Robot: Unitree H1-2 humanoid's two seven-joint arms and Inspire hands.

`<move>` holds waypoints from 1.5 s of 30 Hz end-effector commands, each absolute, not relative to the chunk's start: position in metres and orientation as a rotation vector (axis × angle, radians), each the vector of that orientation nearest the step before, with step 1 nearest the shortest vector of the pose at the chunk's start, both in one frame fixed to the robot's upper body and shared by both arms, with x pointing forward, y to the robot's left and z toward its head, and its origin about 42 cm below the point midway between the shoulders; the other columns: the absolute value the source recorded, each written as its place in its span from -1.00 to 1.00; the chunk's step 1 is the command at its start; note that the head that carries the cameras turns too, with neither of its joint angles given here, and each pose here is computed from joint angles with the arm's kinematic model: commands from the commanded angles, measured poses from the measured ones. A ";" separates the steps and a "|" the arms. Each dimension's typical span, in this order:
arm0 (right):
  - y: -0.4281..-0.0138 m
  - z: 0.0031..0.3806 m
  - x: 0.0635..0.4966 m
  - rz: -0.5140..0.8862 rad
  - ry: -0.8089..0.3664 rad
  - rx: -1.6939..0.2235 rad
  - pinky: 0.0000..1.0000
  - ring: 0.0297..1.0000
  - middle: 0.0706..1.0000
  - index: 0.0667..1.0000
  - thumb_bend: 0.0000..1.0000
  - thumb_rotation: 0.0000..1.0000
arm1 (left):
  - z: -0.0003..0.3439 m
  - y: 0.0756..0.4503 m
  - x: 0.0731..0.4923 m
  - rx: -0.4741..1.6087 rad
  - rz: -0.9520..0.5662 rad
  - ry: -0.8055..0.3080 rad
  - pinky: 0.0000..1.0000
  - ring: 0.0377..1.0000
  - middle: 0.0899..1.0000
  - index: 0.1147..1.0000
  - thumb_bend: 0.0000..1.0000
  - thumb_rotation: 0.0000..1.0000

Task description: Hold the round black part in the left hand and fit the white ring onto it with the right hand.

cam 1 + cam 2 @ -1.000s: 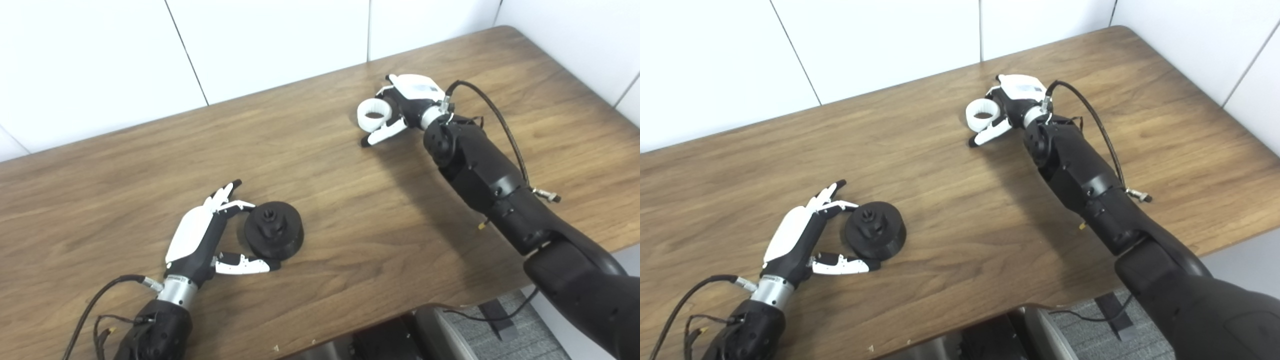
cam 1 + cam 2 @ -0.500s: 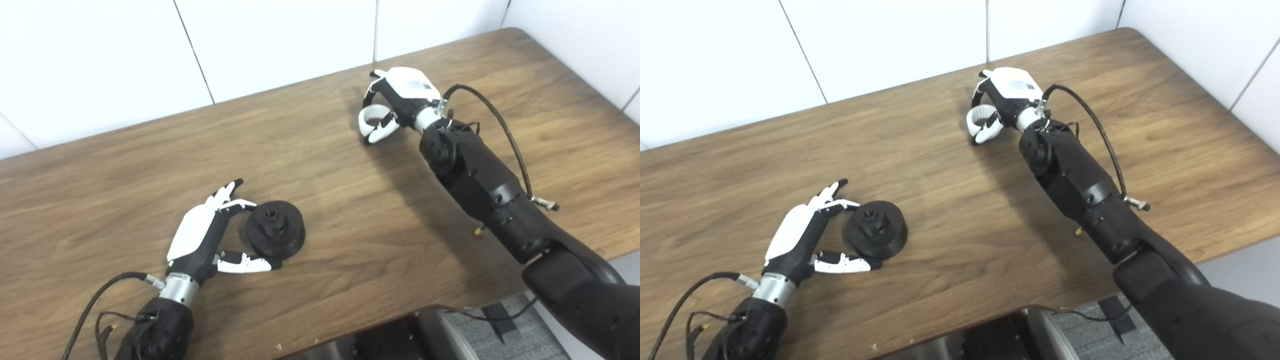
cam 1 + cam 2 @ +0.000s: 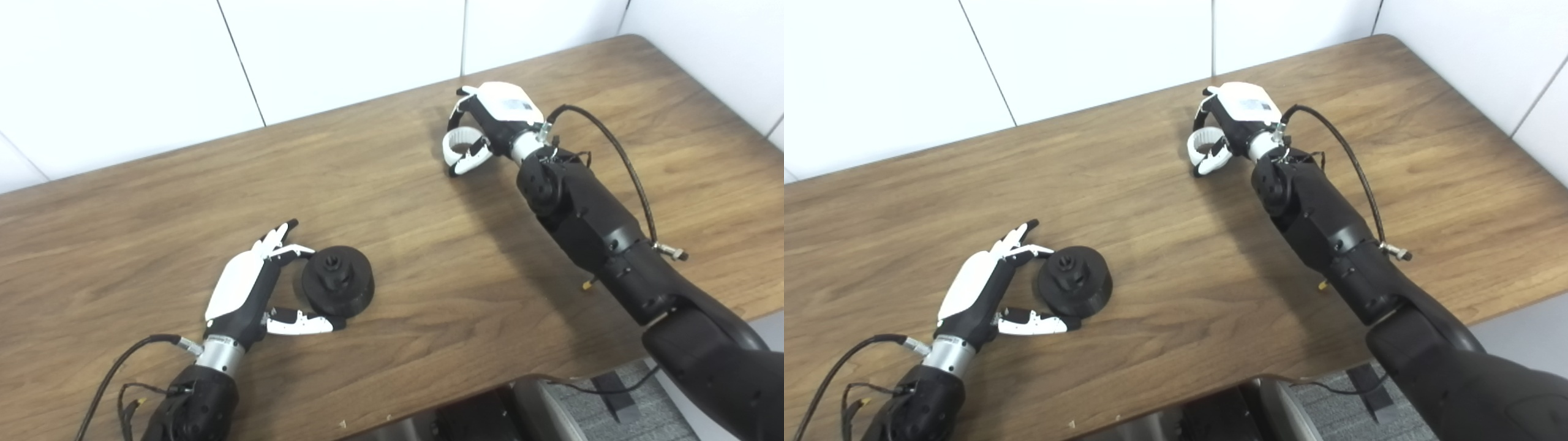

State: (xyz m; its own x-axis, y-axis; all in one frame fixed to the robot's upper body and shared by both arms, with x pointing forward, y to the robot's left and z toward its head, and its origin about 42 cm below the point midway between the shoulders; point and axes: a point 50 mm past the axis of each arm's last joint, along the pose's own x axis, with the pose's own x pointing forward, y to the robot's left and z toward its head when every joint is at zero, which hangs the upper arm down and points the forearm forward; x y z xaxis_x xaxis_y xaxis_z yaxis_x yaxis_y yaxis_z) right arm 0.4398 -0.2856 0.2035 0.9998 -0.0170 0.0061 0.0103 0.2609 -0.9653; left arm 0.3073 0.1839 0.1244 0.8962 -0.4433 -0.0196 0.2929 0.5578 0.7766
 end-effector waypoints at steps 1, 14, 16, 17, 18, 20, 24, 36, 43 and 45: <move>-0.292 0.225 0.447 -0.061 -0.022 -1.343 0.78 0.78 0.83 -0.08 0.04 -0.68 | 0.137 0.187 0.313 0.891 -0.413 -0.229 1.00 1.00 1.00 0.15 0.91 -0.29; -0.292 0.236 0.443 -0.082 -0.089 -1.315 0.77 0.77 0.82 -0.08 0.05 -0.69 | 0.140 0.185 0.315 0.894 -0.416 -0.237 1.00 1.00 1.00 0.14 0.91 -0.29; -0.291 0.244 0.441 -0.093 -0.126 -1.301 0.78 0.77 0.81 -0.08 0.05 -0.69 | 0.140 0.184 0.316 0.895 -0.417 -0.235 1.00 1.00 1.00 0.14 0.91 -0.28; -0.291 0.247 0.440 -0.098 -0.137 -1.295 0.81 0.77 0.81 -0.08 0.05 -0.69 | 0.141 0.184 0.316 0.896 -0.416 -0.235 1.00 1.00 1.00 0.14 0.91 -0.28; -0.290 0.251 0.439 -0.104 -0.148 -1.290 0.83 0.78 0.81 -0.08 0.04 -0.69 | 0.141 0.184 0.316 0.896 -0.415 -0.232 1.00 1.00 1.00 0.14 0.91 -0.28; -0.289 0.258 0.438 -0.110 -0.164 -1.283 0.87 0.79 0.81 -0.08 0.04 -0.69 | 0.141 0.184 0.316 0.897 -0.411 -0.231 1.00 1.00 1.00 0.14 0.91 -0.29; -0.285 0.276 0.432 -0.125 -0.231 -1.275 0.90 0.80 0.82 -0.08 0.04 -0.69 | 0.142 0.184 0.318 0.897 -0.411 -0.228 1.00 1.00 1.00 0.14 0.91 -0.29; -0.274 0.305 0.421 -0.120 -0.333 -1.259 0.91 0.81 0.81 -0.08 0.04 -0.69 | 0.142 0.183 0.321 0.897 -0.414 -0.235 1.00 1.00 1.00 0.13 0.92 -0.27; -0.278 0.306 0.417 -0.102 -0.346 -1.254 0.87 0.79 0.79 -0.09 0.05 -0.69 | 0.146 0.176 0.323 0.900 -0.407 -0.243 1.00 1.00 1.00 0.12 0.91 -0.33; -0.280 0.305 0.416 -0.091 -0.345 -1.250 0.88 0.79 0.80 -0.09 0.05 -0.69 | 0.148 0.171 0.324 0.903 -0.406 -0.245 1.00 1.00 1.00 0.12 0.91 -0.33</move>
State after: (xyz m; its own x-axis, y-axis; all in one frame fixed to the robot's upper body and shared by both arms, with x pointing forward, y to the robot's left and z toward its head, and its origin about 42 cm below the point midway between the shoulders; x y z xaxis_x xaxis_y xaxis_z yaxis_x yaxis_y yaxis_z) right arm 0.4150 -0.2768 0.2738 0.9746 0.0828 0.2078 0.1705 0.3265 -0.9297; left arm 0.3132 0.1774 0.1286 0.9000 -0.4349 -0.0305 0.2935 0.5528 0.7799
